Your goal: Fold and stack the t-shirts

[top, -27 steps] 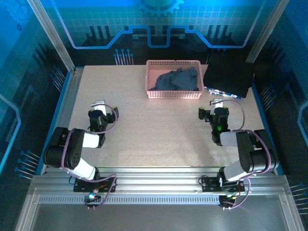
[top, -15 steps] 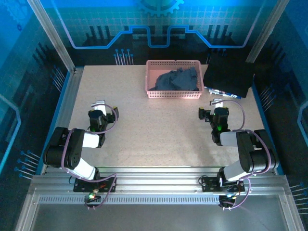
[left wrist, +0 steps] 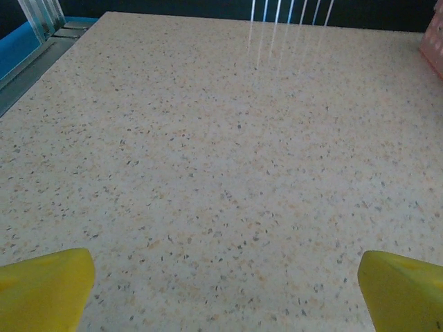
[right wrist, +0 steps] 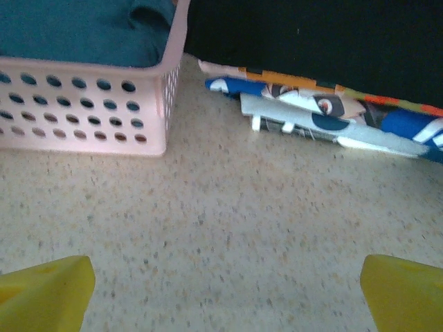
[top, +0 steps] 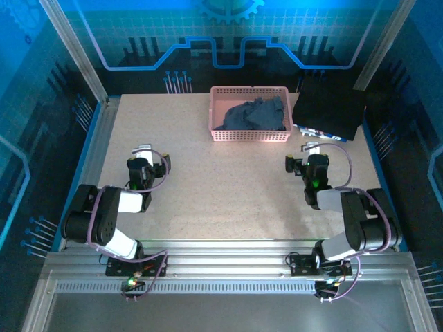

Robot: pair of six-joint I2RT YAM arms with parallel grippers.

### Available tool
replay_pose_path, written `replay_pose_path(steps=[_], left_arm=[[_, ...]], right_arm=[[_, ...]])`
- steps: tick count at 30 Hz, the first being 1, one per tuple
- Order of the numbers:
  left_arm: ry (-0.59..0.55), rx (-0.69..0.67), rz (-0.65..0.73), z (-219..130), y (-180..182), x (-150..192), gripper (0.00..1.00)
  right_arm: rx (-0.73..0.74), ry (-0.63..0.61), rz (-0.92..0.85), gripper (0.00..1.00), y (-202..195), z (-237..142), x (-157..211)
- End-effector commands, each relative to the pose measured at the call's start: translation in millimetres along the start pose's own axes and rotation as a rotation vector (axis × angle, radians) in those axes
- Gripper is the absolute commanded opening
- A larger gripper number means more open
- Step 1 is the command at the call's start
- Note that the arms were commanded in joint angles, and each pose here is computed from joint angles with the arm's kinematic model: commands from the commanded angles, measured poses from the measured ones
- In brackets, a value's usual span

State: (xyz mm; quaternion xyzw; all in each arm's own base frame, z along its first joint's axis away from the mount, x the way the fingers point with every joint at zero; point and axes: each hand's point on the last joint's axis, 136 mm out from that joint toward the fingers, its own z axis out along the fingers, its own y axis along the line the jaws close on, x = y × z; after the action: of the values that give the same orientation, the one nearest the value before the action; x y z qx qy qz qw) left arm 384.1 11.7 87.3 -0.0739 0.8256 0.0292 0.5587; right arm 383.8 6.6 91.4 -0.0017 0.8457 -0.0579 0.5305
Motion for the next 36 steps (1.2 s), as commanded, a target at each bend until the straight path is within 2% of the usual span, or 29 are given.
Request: replay_pose_path(steps=[1, 4, 7, 11, 15, 20, 27, 36], left_arm=[[-0.016, 0.028, 0.037, -21.0, -17.4, -57.4, 0.99], [0.069, 0.067, -0.101, -48.9, -29.1, -104.9, 0.99], [0.180, 0.152, -0.203, -64.6, -55.4, -132.5, 0.99], [0.401, 0.247, -0.279, -48.0, -97.3, -143.6, 0.99], [0.547, 0.347, -0.260, -14.4, -153.3, -145.3, 0.99], [0.688, 0.365, -0.310, 42.3, -191.8, -124.3, 0.98], [0.759, 0.297, -0.348, 92.5, -203.6, -88.4, 0.87], [0.784, 0.270, -0.427, 122.8, -220.4, -53.1, 0.79]], right_arm=[[0.025, 0.059, 0.032, 1.00, -3.0, -30.7, -45.7], [-0.081, 0.172, 0.139, 1.00, 9.0, -74.2, -68.1], [-0.251, 0.243, 0.192, 1.00, 35.0, -110.6, -95.0], [-0.426, 0.341, 0.232, 1.00, 67.7, -127.0, -130.7], [-0.526, 0.427, 0.213, 1.00, 102.7, -110.9, -161.2], [-0.580, 0.493, 0.192, 1.00, 137.9, -74.1, -179.4], [-0.618, 0.590, 0.196, 0.99, 174.2, -29.2, -167.2], [-0.608, 0.635, 0.167, 0.99, 202.8, 2.1, -153.4]])
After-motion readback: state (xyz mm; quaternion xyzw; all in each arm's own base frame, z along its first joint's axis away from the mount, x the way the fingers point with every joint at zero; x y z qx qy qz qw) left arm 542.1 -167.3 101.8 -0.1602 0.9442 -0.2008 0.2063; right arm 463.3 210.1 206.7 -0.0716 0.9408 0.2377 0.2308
